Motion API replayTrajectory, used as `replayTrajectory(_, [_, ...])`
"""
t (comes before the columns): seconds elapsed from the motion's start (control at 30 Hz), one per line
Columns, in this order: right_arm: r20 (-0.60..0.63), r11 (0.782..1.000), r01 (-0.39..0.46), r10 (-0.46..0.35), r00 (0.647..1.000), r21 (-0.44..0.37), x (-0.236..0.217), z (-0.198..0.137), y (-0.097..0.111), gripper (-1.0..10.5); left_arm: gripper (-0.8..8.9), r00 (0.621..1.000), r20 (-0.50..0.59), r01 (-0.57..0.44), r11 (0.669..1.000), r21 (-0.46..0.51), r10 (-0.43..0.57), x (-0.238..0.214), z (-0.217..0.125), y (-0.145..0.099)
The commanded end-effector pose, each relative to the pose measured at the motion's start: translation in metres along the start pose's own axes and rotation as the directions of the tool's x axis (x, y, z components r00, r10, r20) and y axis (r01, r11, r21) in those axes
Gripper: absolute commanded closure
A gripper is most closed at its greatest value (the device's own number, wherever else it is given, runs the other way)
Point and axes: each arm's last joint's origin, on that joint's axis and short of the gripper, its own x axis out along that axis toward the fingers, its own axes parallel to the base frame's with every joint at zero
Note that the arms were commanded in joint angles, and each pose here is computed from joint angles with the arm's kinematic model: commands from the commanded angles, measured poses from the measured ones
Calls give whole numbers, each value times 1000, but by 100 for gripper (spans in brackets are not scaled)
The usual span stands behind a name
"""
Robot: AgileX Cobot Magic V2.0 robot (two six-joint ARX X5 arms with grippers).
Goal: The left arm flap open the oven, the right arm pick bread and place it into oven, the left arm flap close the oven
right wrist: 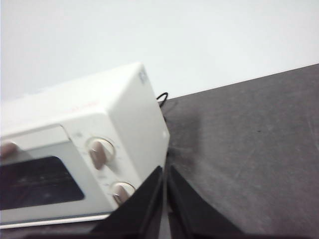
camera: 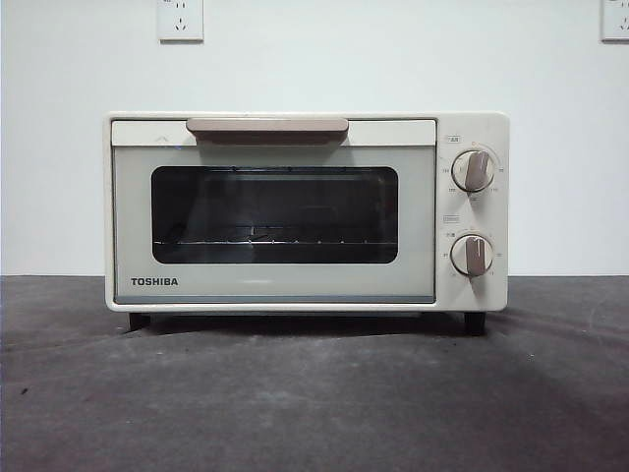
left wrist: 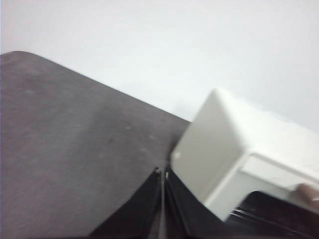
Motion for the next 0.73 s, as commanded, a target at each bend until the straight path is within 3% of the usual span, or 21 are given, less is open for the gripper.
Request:
replayTrajectory(0.03, [-13, 999, -49, 50, 999, 18, -2, 18, 9, 937, 796, 999, -20, 45, 999, -14, -45, 1, 23, -13])
replayTrajectory(0.2, [-114, 988, -153, 154, 981, 25, -3, 48, 24, 937, 796, 978, -164, 137, 990, 31, -130, 3, 58, -36])
replayTrajectory(0.37, [-224, 963, -268, 265, 938, 18, 0, 76, 38, 937, 796, 934, -256, 265, 963, 38, -248, 8, 83, -57])
replayTrajectory(0.6, [-380, 903, -429, 392, 838, -16, 10, 105, 52, 937, 796, 813, -416, 455, 890, 17, -408, 20, 89, -76])
replayTrajectory(0.73, [-434, 876, -481, 421, 797, -34, 13, 113, 59, 937, 796, 716, -486, 583, 812, 22, -501, 18, 86, -85])
